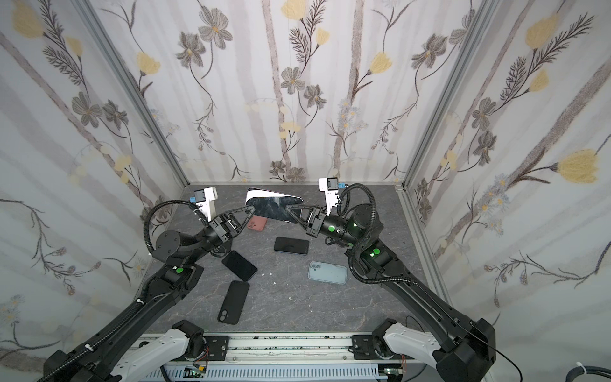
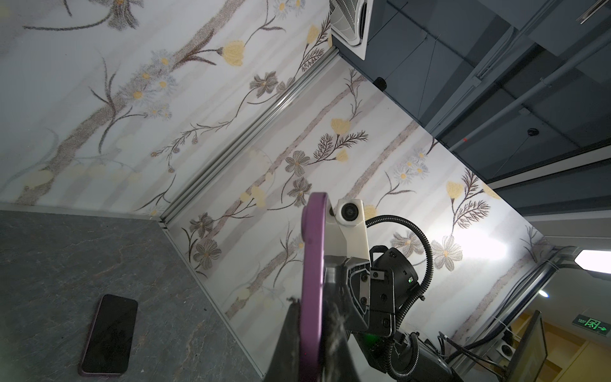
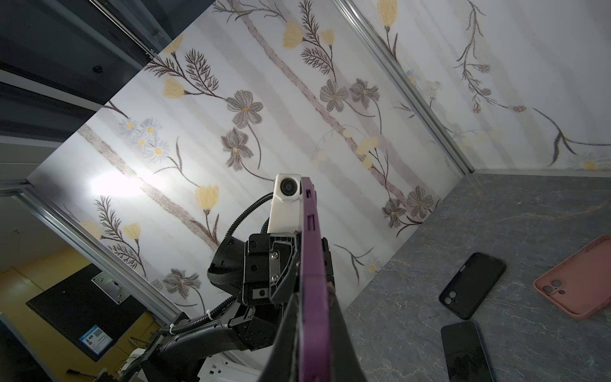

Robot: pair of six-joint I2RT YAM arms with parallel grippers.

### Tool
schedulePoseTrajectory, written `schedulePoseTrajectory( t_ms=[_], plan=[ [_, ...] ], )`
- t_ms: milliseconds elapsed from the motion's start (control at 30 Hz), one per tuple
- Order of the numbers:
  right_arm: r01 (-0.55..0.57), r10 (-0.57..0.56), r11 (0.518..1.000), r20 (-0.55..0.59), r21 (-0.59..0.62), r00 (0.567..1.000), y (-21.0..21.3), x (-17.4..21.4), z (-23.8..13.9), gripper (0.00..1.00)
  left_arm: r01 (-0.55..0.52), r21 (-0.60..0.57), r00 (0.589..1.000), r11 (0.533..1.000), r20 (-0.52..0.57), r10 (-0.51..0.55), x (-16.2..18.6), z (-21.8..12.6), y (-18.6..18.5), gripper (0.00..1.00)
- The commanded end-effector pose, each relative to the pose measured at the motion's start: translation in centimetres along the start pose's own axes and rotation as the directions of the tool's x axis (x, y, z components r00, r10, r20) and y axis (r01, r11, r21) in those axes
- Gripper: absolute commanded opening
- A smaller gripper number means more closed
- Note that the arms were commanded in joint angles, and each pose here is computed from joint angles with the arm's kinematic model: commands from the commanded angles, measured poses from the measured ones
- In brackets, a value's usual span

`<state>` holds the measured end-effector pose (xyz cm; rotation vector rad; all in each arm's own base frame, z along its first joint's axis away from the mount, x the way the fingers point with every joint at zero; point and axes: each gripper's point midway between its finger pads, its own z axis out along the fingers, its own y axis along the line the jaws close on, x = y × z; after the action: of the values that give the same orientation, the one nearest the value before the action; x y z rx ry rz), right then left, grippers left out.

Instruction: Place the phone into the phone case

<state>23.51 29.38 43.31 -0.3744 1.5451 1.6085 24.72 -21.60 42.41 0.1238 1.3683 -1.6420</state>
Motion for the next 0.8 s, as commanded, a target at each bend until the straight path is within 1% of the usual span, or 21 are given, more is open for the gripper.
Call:
schedulePoseTrajectory(
  t_ms=[0,33,133,233,267,333,500,633,767],
  plan=[
    [0.039,-0.040,0.999,0.064,0.018,0.997,0.3,-1.4,-0.6,0.00,-0.051,-0.073,0.994,0.996,0.098,0.058,-1.9,-0.1,1.2,0.18],
    [0.036,-0.037,0.999,0.066,0.019,0.997,0.3,-1.3,-0.7,0.00,-0.050,-0.075,0.993,0.996,0.100,0.057,-1.9,-0.1,1.3,0.26],
    [0.020,-0.023,0.999,0.077,0.033,0.997,0.1,-1.3,-1.2,0.00,-0.049,-0.082,0.992,0.995,0.109,0.058,-2.0,-0.1,1.4,0.44],
    [0.012,-0.017,0.999,0.092,0.051,0.996,-0.1,-1.2,-1.9,0.00,-0.053,-0.093,0.990,0.994,0.122,0.064,-2.3,-0.2,1.6,0.53],
    [0.011,-0.017,0.998,0.102,0.060,0.995,-0.2,-1.2,-2.1,0.00,-0.052,-0.100,0.990,0.994,0.126,0.065,-2.3,-0.2,1.7,0.57],
    [0.006,-0.015,0.997,0.116,0.080,0.993,-0.5,-1.2,-2.7,0.00,-0.063,-0.114,0.989,0.992,0.129,0.077,-2.5,-0.3,1.7,0.59],
    [-0.024,-0.001,0.981,0.130,0.191,0.992,-2.6,-1.0,-4.4,0.00,-0.085,-0.203,0.986,0.976,0.123,0.111,-2.6,-0.6,3.1,0.61],
    [-0.047,0.006,0.956,0.141,0.290,0.990,-4.5,-0.6,-6.1,0.00,-0.098,-0.275,0.985,0.956,0.112,0.133,-2.5,-1.1,4.3,0.61],
    [-0.071,0.011,0.930,0.165,0.362,0.986,-5.9,-0.1,-8.0,0.00,-0.112,-0.334,0.986,0.936,0.081,0.147,-2.1,-1.2,5.6,0.61]
  ],
)
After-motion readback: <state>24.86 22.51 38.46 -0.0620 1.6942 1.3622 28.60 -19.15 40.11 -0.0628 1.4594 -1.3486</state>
